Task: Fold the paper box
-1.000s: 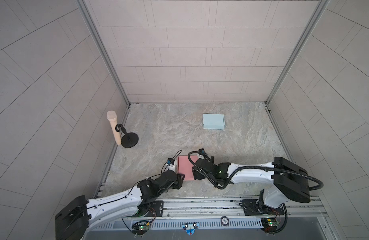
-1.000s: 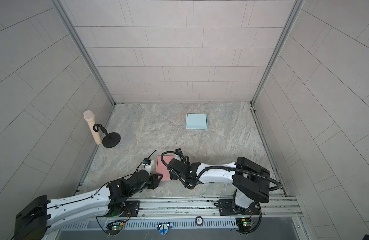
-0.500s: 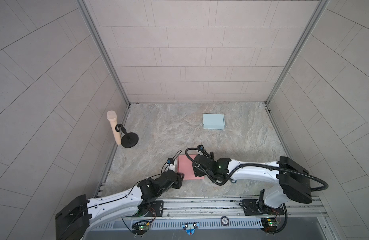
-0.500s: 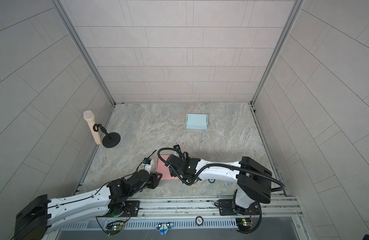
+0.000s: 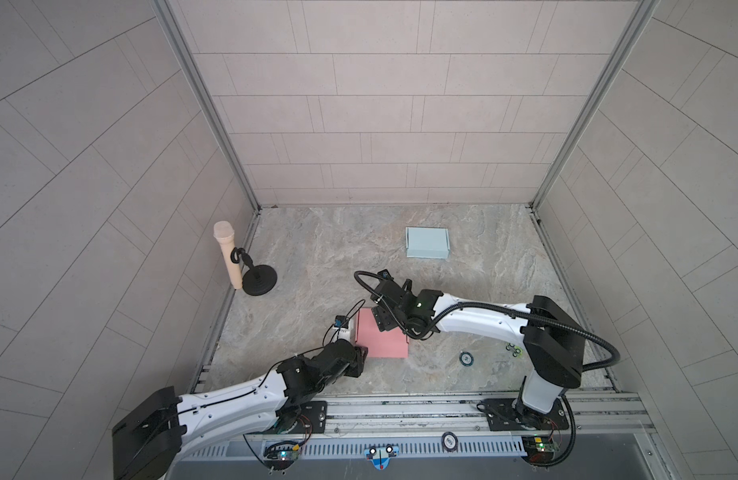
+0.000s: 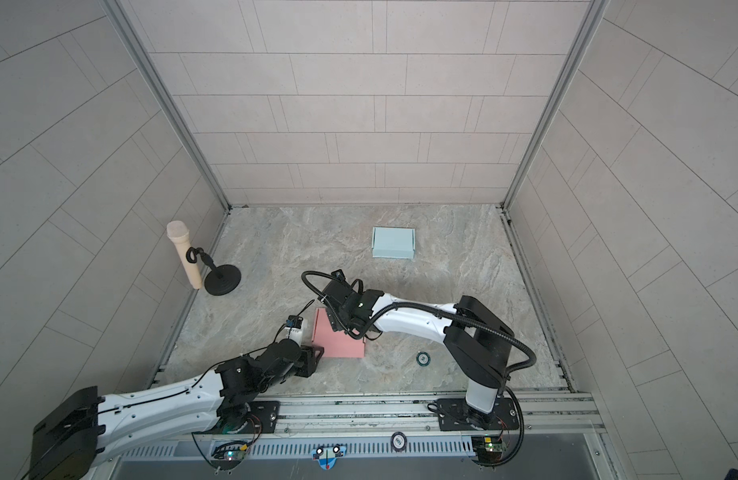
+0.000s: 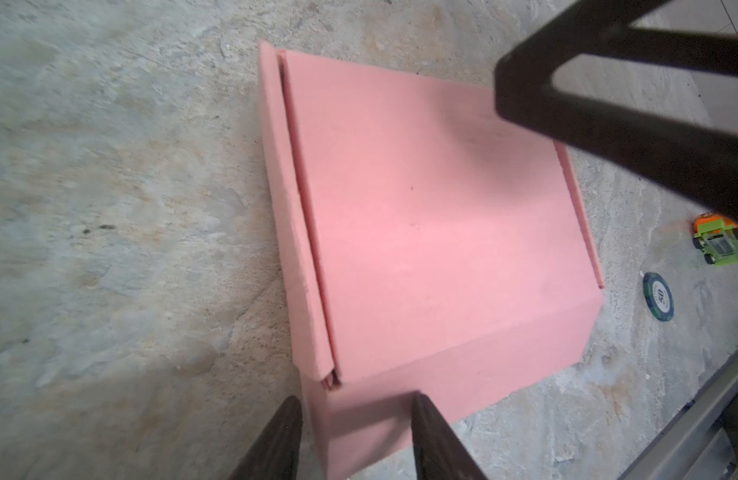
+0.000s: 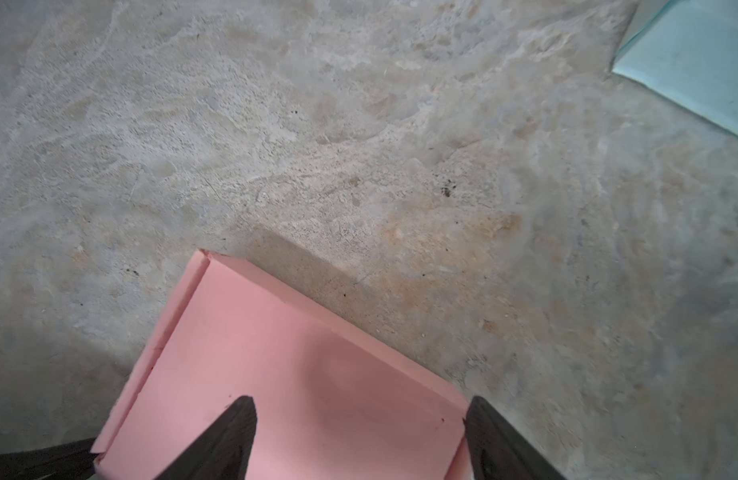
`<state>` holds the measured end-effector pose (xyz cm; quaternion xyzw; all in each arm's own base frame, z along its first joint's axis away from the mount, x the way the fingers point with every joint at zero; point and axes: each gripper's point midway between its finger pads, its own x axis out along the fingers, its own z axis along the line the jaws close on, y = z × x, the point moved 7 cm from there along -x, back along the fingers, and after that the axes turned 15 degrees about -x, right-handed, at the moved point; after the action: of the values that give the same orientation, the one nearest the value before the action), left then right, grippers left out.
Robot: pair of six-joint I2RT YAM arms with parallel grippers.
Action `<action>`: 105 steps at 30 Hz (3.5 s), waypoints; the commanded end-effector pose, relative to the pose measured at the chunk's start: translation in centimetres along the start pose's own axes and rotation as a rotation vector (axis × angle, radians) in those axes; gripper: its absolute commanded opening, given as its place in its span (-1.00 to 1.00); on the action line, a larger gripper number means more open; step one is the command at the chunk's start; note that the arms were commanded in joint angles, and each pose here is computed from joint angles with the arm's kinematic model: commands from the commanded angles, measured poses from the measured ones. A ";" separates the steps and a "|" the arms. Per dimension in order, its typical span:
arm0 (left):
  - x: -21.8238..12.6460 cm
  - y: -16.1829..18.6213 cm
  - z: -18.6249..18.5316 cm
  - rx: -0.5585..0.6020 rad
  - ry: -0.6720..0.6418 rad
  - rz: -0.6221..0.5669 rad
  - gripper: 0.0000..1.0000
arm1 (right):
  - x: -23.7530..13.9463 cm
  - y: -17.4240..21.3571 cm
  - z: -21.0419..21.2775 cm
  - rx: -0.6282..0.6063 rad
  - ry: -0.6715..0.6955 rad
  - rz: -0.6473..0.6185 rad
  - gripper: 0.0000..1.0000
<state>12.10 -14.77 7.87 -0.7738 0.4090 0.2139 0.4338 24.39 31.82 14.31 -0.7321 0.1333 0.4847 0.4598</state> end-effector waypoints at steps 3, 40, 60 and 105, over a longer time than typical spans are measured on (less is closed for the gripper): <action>0.0 -0.8 -0.6 0.016 -0.016 -0.027 -0.07 | 2.3 -0.4 0.4 -0.016 -0.088 0.032 0.63; 2.4 -4.1 -1.3 0.051 -0.210 -0.062 0.34 | 4.2 2.2 4.1 -0.061 -0.286 0.108 0.51; -0.8 -3.1 -0.8 0.064 -0.123 0.015 0.49 | -1.0 -1.7 -0.4 0.026 -0.109 -0.035 0.54; 3.6 -9.0 1.5 -0.103 -0.166 0.149 -0.11 | 1.4 9.1 -2.5 0.167 -0.059 0.036 -0.43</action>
<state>22.12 -12.33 8.73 -0.7350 0.4201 0.3405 0.4091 20.05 24.44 8.26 -0.6743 0.1862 0.4968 0.5137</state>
